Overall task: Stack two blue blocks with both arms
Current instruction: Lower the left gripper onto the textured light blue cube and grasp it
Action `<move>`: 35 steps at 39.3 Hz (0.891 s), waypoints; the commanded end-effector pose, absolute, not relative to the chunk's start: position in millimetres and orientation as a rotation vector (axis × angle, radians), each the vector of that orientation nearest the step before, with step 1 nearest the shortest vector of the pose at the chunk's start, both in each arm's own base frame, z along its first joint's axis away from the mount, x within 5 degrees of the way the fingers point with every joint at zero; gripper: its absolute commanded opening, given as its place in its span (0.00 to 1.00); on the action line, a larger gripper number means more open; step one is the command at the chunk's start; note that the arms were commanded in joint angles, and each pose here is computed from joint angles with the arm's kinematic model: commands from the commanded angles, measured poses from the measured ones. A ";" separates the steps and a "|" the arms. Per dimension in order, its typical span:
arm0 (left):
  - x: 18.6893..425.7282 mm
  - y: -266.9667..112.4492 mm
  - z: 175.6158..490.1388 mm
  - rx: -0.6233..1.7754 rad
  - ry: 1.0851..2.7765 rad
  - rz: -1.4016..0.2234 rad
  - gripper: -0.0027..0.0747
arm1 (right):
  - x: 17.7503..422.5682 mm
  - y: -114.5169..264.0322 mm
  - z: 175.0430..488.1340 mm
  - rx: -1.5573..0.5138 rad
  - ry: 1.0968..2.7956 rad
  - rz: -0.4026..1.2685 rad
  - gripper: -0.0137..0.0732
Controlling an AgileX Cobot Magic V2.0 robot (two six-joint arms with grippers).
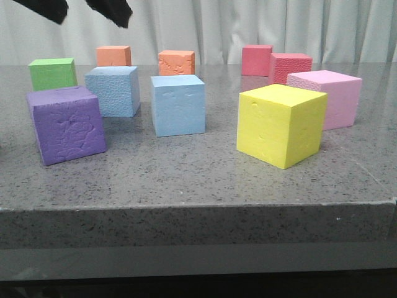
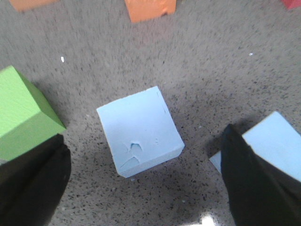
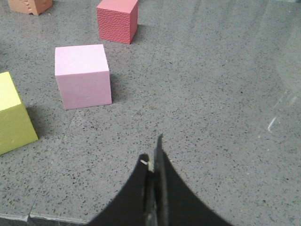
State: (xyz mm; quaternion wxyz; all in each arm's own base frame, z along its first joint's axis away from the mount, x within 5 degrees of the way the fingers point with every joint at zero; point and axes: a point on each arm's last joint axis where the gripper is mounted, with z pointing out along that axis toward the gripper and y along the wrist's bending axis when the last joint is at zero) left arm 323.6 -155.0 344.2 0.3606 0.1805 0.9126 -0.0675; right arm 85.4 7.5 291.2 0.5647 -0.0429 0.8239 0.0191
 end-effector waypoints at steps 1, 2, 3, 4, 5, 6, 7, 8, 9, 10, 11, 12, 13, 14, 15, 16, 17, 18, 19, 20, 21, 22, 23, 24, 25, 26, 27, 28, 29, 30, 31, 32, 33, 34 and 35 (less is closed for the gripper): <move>329.7 -161.4 368.8 0.381 2.318 -0.231 0.83 | 87.8 9.3 305.1 -0.125 1.845 0.051 0.08; 332.8 -162.1 368.2 0.362 2.331 -0.234 0.83 | 87.8 9.3 305.1 -0.125 1.845 0.051 0.08; 336.6 -163.1 366.1 0.340 2.347 -0.237 0.83 | 87.8 9.3 305.1 -0.125 1.845 0.051 0.08; 340.4 -163.8 366.6 0.318 2.357 -0.241 0.83 | 87.8 9.3 305.1 -0.125 1.845 0.051 0.08; 343.5 -164.3 364.0 0.296 2.380 -0.241 0.84 | 87.8 9.3 305.1 -0.125 1.845 0.051 0.08; 345.1 -163.9 364.8 0.282 2.390 -0.241 0.84 | 87.8 9.3 305.1 -0.125 1.845 0.051 0.08; 348.8 -163.5 363.4 0.254 2.406 -0.242 0.84 | 87.8 9.3 305.1 -0.125 1.845 0.051 0.08; 351.5 -163.9 360.3 0.230 2.428 -0.242 0.84 | 87.8 9.3 305.1 -0.125 1.845 0.051 0.08; 353.3 -163.7 359.9 0.212 2.440 -0.243 0.84 | 87.8 9.3 305.1 -0.125 1.845 0.051 0.08; 355.7 -164.8 356.7 0.196 2.453 -0.245 0.84 | 87.8 9.3 305.1 -0.125 1.845 0.051 0.08; 356.7 -165.1 356.3 0.191 2.457 -0.242 0.84 | 87.8 9.3 305.0 -0.125 1.845 0.052 0.08; 359.1 -165.3 352.0 0.187 2.470 -0.237 0.84 | 87.8 9.3 305.0 -0.125 1.846 0.051 0.08; 359.7 -165.6 351.7 0.187 2.470 -0.237 0.84 | 87.8 9.3 305.0 -0.125 1.846 0.051 0.08; 361.4 -166.7 348.2 0.187 2.479 -0.237 0.84 | 87.7 9.3 304.9 -0.124 1.846 0.052 0.08; 362.6 -167.2 346.0 0.188 2.485 -0.235 0.84 | 87.7 9.3 304.9 -0.124 1.846 0.052 0.08; 363.2 -167.5 344.8 0.188 2.488 -0.234 0.84 | 87.7 9.3 304.9 -0.124 1.846 0.052 0.08; 364.8 -168.3 341.2 0.189 2.498 -0.229 0.84 | 87.7 9.3 304.9 -0.124 1.846 0.052 0.08; 366.1 -168.9 338.4 0.190 2.505 -0.226 0.84 | 87.7 9.3 304.9 -0.124 1.846 0.052 0.08; 367.0 -169.3 336.6 0.190 2.509 -0.224 0.84 | 87.7 9.3 304.9 -0.124 1.846 0.052 0.08; 368.3 -169.9 333.8 0.191 2.516 -0.222 0.84 | 87.7 9.3 304.9 -0.124 1.846 0.052 0.08; 368.8 -170.2 332.7 0.192 2.518 -0.221 0.84 | 87.7 9.3 304.9 -0.124 1.846 0.052 0.08; 369.7 -170.6 330.8 0.192 2.523 -0.219 0.84 | 87.7 9.3 304.9 -0.124 1.846 0.052 0.08; 370.2 -170.9 329.6 0.192 2.526 -0.218 0.84 | 87.7 9.3 304.9 -0.124 1.846 0.052 0.08; 371.2 -171.3 327.4 0.193 2.531 -0.215 0.84 | 87.7 9.3 304.9 -0.124 1.846 0.052 0.08; 371.6 -171.5 326.5 0.193 2.533 -0.214 0.84 | 87.7 9.3 304.9 -0.124 1.846 0.052 0.08; 372.1 -171.7 325.5 0.194 2.535 -0.213 0.84 | 87.7 9.3 304.9 -0.124 1.846 0.052 0.08; 372.4 -171.9 324.8 0.194 2.537 -0.213 0.84 | 87.7 9.3 304.9 -0.124 1.846 0.052 0.08; 372.5 -172.0 324.5 0.194 2.538 -0.212 0.84 | 87.7 9.3 304.9 -0.124 1.846 0.052 0.08; 372.8 -172.1 323.8 0.194 2.539 -0.212 0.83 | 87.7 9.3 304.9 -0.124 1.846 0.052 0.08; 372.8 -172.1 323.8 0.194 2.539 -0.212 0.83 | 87.7 9.3 304.9 -0.124 1.846 0.052 0.08; 372.8 -172.1 323.8 0.194 2.539 -0.212 0.82 | 87.7 9.3 304.9 -0.124 1.846 0.052 0.08; 372.8 -172.1 323.8 0.194 2.539 -0.212 0.80 | 87.7 9.3 304.9 -0.124 1.846 0.052 0.08; 372.5 -172.9 323.8 0.197 2.539 -0.212 0.76 | 87.7 9.3 304.9 -0.124 1.846 0.052 0.08; 372.5 -172.9 323.8 0.197 2.539 -0.212 0.74 | 87.7 9.3 304.9 -0.124 1.846 0.052 0.08; 372.5 -172.9 323.8 0.197 2.539 -0.212 0.69 | 87.7 9.3 304.9 -0.124 1.846 0.052 0.08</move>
